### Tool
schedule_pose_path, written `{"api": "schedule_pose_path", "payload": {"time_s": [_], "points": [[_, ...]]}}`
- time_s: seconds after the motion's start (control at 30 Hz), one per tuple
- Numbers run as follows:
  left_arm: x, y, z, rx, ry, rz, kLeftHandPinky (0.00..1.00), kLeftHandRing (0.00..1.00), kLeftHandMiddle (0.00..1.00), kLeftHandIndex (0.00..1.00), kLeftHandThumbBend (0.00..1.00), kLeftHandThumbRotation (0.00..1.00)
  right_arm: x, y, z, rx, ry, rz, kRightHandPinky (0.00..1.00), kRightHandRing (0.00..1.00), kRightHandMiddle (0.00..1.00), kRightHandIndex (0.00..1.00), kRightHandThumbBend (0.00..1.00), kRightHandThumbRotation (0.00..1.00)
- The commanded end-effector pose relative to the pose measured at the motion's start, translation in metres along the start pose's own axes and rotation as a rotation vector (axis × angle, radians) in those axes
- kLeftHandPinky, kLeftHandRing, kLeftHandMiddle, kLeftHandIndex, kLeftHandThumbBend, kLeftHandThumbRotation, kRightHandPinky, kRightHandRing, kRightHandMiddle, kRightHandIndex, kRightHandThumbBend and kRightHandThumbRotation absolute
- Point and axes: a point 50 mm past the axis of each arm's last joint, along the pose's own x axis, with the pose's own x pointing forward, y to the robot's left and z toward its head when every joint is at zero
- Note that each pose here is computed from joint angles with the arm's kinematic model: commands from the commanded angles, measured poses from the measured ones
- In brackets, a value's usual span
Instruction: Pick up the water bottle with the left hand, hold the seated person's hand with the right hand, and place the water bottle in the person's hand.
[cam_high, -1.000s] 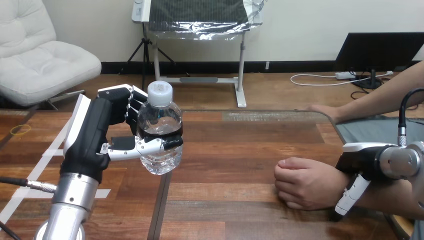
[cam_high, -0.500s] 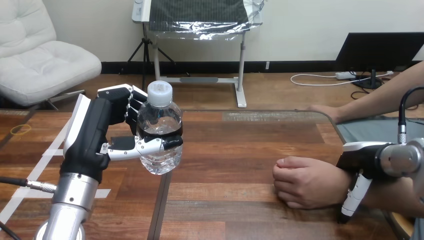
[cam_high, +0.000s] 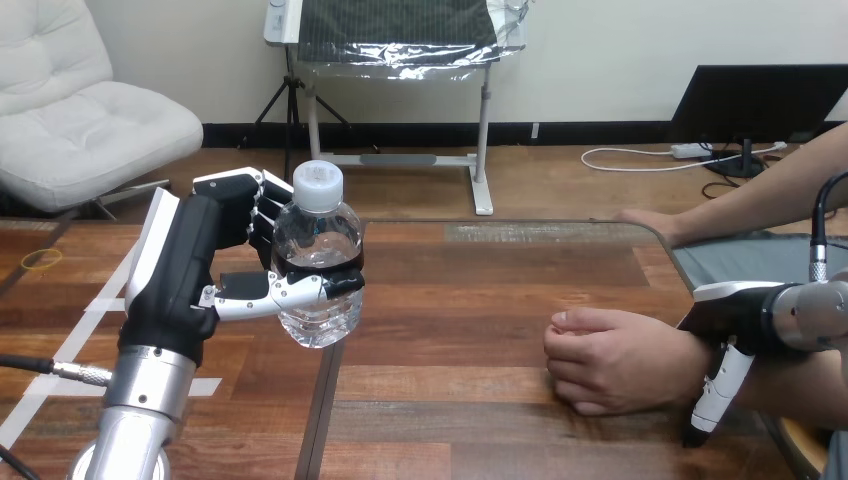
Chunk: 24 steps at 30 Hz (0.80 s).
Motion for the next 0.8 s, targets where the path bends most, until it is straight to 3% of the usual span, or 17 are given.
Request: {"api": "schedule_pose_path", "payload": {"time_s": [0.0, 0.33, 0.77], "points": [[0.0112, 0.0083, 0.0225, 0.009, -0.124, 0.053, 0.24, 0.29, 0.33, 0.36, 0.73, 0.00, 0.0143, 0.0278, -0.0079, -0.008, 0.031, 0.137, 0.44, 0.67, 0.76, 0.81, 0.92, 0.15], [0.0114, 0.0074, 0.0213, -0.004, -0.122, 0.051, 0.23, 0.29, 0.33, 0.36, 0.72, 0.00, 0.0163, 0.0285, -0.0091, -0.021, 0.038, 0.139, 0.41, 0.62, 0.71, 0.77, 0.91, 0.14], [0.0117, 0.0081, 0.0220, 0.000, -0.129, 0.048, 0.23, 0.29, 0.33, 0.36, 0.71, 0.00, 0.0187, 0.0304, -0.0088, -0.027, 0.069, 0.112, 0.43, 0.66, 0.75, 0.80, 0.93, 0.16]]}}
